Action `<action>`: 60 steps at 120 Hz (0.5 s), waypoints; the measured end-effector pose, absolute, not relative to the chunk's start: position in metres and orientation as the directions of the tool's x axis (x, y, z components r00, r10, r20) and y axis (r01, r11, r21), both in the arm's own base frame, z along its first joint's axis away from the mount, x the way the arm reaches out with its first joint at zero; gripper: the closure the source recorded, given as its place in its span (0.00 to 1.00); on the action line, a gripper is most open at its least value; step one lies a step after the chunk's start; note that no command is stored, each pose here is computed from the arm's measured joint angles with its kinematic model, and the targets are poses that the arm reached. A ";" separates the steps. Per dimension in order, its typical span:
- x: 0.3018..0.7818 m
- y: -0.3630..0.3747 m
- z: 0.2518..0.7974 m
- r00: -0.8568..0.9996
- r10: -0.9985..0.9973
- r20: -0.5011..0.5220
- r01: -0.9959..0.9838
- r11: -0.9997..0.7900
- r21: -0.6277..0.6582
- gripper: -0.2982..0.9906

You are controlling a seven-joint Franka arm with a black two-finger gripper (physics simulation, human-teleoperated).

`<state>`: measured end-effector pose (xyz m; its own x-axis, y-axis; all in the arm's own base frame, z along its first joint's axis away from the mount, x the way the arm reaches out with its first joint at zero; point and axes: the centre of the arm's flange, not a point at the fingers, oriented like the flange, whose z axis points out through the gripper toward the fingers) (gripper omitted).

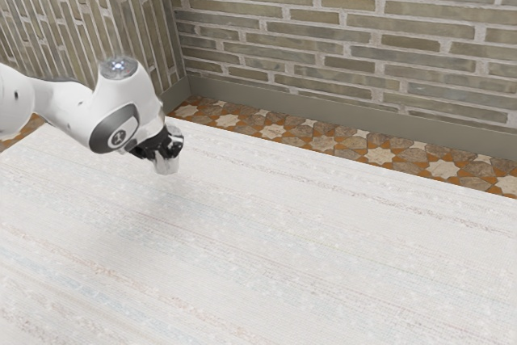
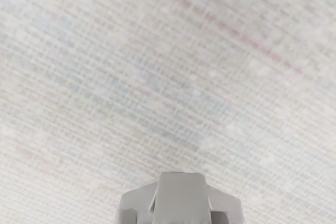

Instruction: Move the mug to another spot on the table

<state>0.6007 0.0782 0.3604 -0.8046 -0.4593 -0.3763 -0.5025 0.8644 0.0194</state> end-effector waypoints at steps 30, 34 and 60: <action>0.560 0.014 0.352 -0.818 -0.427 -0.386 -0.454 0.891 -0.025 0.79; 0.556 0.004 0.353 -0.817 -0.422 -0.393 -0.445 0.895 -0.034 0.79; 0.537 -0.044 0.344 -0.821 -0.410 -0.398 -0.414 0.907 -0.079 0.79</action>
<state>0.5373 -0.0439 0.3441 -0.8210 -0.4096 -0.3978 -0.4142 0.9068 -0.0787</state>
